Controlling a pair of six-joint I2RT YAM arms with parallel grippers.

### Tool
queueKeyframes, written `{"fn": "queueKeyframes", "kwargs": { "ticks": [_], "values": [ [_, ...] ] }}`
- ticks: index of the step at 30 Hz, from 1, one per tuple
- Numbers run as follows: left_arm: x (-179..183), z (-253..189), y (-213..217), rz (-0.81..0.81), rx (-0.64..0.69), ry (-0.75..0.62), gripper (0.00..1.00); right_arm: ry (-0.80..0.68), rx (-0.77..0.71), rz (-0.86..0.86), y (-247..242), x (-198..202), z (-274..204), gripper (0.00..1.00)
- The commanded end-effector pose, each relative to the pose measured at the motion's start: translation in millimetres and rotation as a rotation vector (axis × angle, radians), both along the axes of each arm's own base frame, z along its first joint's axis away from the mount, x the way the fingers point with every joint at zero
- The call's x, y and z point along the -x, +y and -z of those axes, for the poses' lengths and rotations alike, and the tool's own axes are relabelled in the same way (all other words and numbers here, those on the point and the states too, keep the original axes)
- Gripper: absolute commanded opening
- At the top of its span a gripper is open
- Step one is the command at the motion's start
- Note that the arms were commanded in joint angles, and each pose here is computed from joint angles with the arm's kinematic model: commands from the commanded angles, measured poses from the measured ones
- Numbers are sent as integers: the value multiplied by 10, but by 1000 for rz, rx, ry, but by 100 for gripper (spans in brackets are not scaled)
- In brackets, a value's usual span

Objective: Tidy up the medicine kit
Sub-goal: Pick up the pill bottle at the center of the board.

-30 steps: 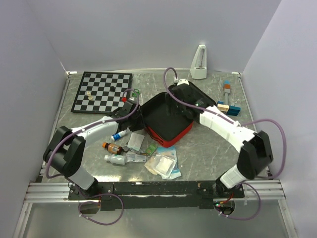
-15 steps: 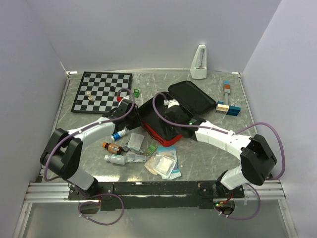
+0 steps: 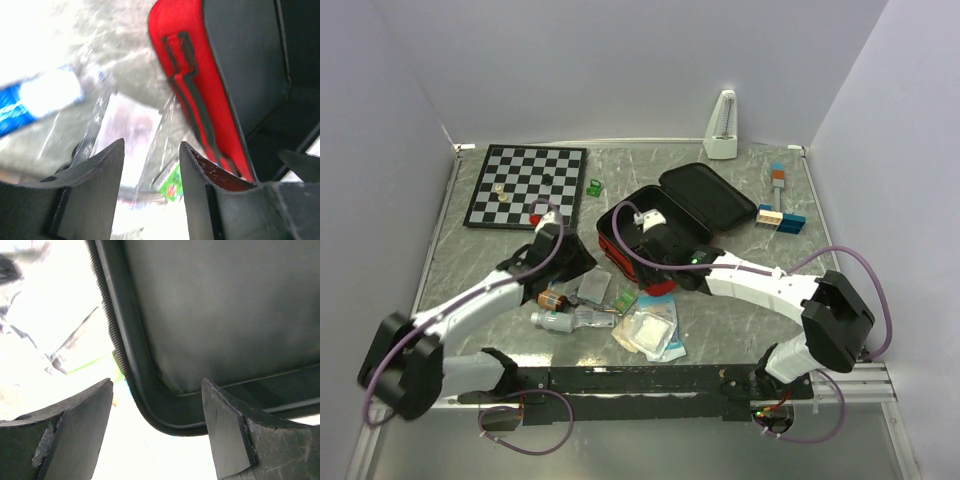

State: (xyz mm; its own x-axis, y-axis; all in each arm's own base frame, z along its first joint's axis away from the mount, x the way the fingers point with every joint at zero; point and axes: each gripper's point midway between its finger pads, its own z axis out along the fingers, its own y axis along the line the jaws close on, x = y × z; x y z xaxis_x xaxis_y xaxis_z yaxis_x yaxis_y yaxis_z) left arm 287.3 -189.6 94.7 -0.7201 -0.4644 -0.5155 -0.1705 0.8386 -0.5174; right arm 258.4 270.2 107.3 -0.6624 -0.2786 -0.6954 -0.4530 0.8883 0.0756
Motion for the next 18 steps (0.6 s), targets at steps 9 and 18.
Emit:
{"fn": "queueKeyframes", "kwargs": {
  "ticks": [9, 18],
  "values": [
    [333, -270, 475, -151, 11, -94, 88, -7, -3, -39, 198, 131, -14, 80],
    [274, -110, 1117, -331, -185, 55, 96, -104, -58, 21, 49, 86, -510, 83]
  ]
}}
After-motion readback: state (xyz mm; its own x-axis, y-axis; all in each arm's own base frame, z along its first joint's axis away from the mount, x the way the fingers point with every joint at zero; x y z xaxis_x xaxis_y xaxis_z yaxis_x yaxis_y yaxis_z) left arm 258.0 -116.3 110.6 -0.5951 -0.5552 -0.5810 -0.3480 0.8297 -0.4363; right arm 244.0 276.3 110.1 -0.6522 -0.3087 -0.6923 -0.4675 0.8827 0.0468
